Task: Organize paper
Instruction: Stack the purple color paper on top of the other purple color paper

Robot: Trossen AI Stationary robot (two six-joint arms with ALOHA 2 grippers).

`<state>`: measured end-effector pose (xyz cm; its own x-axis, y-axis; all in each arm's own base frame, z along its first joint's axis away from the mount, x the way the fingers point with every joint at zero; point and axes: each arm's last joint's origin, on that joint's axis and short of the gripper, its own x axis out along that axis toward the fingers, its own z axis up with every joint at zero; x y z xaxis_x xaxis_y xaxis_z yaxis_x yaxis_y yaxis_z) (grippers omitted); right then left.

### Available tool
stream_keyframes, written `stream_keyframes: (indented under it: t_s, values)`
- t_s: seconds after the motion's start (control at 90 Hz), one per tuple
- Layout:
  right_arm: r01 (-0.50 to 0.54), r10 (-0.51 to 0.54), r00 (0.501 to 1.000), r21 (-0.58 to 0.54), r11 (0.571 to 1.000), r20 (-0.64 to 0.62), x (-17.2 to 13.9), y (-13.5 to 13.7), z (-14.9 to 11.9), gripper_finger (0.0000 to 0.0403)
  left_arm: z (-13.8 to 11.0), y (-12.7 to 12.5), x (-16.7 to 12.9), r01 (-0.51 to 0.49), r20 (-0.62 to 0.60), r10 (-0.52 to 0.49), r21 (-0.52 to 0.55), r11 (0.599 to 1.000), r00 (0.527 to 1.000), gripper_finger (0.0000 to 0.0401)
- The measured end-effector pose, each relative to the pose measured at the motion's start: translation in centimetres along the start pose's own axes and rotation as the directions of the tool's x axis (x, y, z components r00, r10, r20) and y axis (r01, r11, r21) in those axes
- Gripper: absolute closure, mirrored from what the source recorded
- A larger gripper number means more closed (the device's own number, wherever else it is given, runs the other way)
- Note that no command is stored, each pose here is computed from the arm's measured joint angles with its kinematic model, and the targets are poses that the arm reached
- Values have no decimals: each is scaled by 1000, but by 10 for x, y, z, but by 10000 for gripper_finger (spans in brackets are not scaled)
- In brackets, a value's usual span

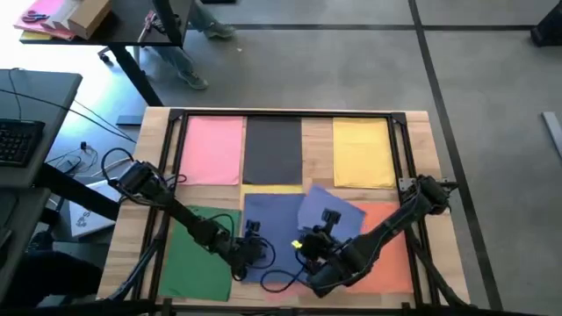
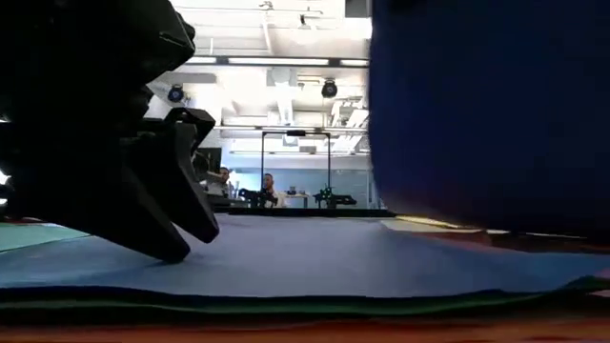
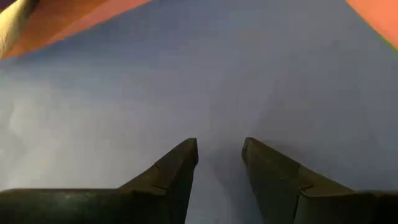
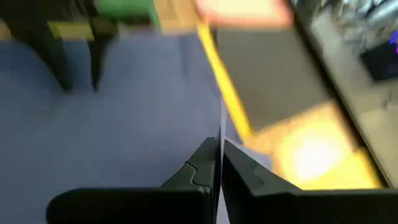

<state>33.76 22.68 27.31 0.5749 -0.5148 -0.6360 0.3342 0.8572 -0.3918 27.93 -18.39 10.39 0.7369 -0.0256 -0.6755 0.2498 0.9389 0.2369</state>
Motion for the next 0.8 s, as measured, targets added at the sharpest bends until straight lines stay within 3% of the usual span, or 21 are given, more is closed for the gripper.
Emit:
stream_keyframes:
  t_s: [0.189,0.322,0.456,0.567,0.678,0.8]
  values:
    - [-163,168,977,-54,985,128,28,24,6,403,16,2,-19,58,72,-55,-44,997,996,271]
    - [-195,209,962,-89,977,177,40,33,1,403,29,2,-43,100,126,-91,-75,992,988,271]
    - [-253,269,934,-98,963,236,52,38,1,403,34,8,-75,157,91,-148,-97,983,985,271]
    - [-321,330,905,-76,944,269,68,47,0,403,36,16,-106,213,58,-206,-212,954,977,271]
    - [-325,330,907,-63,944,261,90,60,-2,403,32,21,-127,174,23,-175,-313,934,984,271]
    - [-303,309,909,-66,951,279,106,73,6,403,25,21,-132,73,-20,-84,-313,947,996,271]
